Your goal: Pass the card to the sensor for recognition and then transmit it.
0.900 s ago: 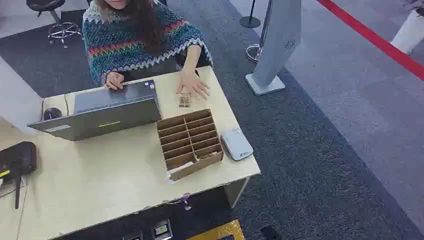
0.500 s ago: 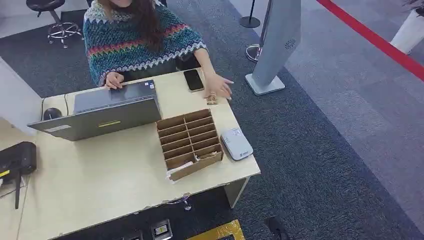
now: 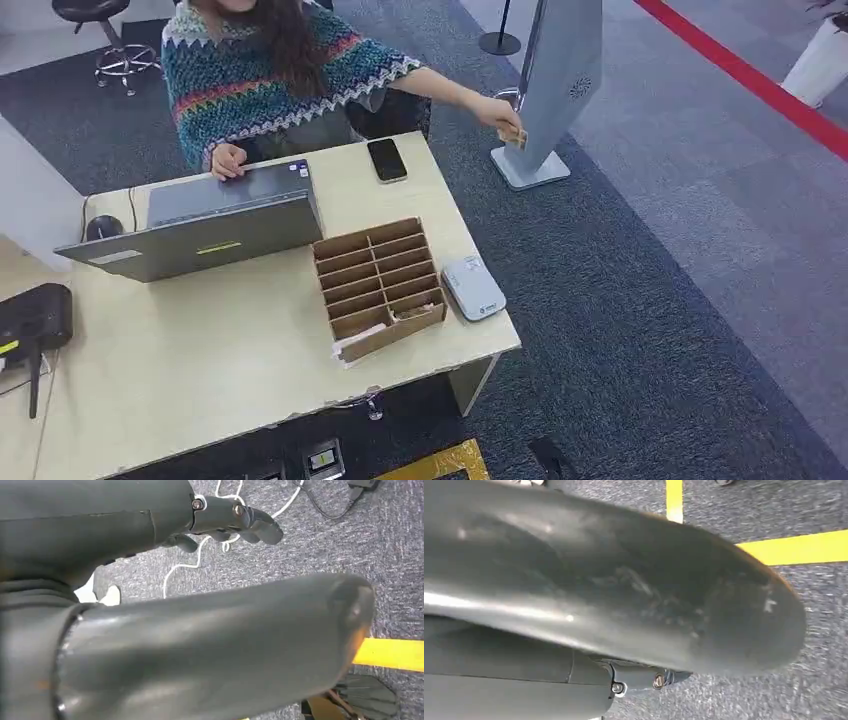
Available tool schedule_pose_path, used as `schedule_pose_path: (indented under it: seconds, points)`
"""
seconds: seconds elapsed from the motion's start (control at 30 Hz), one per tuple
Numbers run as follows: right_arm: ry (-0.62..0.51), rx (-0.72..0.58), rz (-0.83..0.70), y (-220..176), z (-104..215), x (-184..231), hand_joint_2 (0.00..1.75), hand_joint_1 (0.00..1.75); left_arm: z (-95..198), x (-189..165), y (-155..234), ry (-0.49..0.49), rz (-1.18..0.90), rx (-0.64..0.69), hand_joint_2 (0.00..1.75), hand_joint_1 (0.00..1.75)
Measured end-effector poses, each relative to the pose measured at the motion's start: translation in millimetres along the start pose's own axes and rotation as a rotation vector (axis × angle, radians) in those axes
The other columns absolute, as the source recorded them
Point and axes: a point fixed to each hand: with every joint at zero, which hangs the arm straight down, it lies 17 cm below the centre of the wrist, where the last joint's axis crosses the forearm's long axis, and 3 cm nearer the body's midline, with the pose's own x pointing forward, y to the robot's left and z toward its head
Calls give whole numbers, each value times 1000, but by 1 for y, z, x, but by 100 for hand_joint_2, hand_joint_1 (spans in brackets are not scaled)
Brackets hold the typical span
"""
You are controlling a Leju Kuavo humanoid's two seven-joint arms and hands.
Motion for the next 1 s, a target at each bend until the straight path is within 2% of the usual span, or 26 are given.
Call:
schedule_pose_path:
  seconds: [0.2, 0.33, 0.37, 0.47, 0.57, 0.7, 0.93, 1.0]
  points:
    - [0, -15, -11, -3, -1, -3, 0, 0, 0, -1, 0, 4, 4, 1, 0, 0]
    - [-29, -75, -86, -18, -3, 5, 0, 0, 0, -1, -1, 2, 2, -1, 0, 0]
    - [-36, -96, -114, -25, -5, 8, 175, 0, 0, 0, -1, 1, 5, -1, 0, 0]
    - [-69, -179, -202, -55, -9, 19, 175, 0, 1, 0, -2, -3, 5, -2, 0, 0]
    - [-97, -268, -388, -91, -12, 31, 175, 0, 1, 1, -2, -6, 8, -2, 0, 0]
    - [-162, -398, -646, -156, -15, 51, 175, 0, 1, 1, -1, -7, 15, 3, 0, 0]
    - [-327, -574, -963, -276, -1, 107, 175, 0, 0, 2, 2, -6, 33, 20, 0, 0]
    - [-320, -583, -1096, -303, 2, 115, 175, 0, 0, 2, 3, -8, 39, 25, 0, 0]
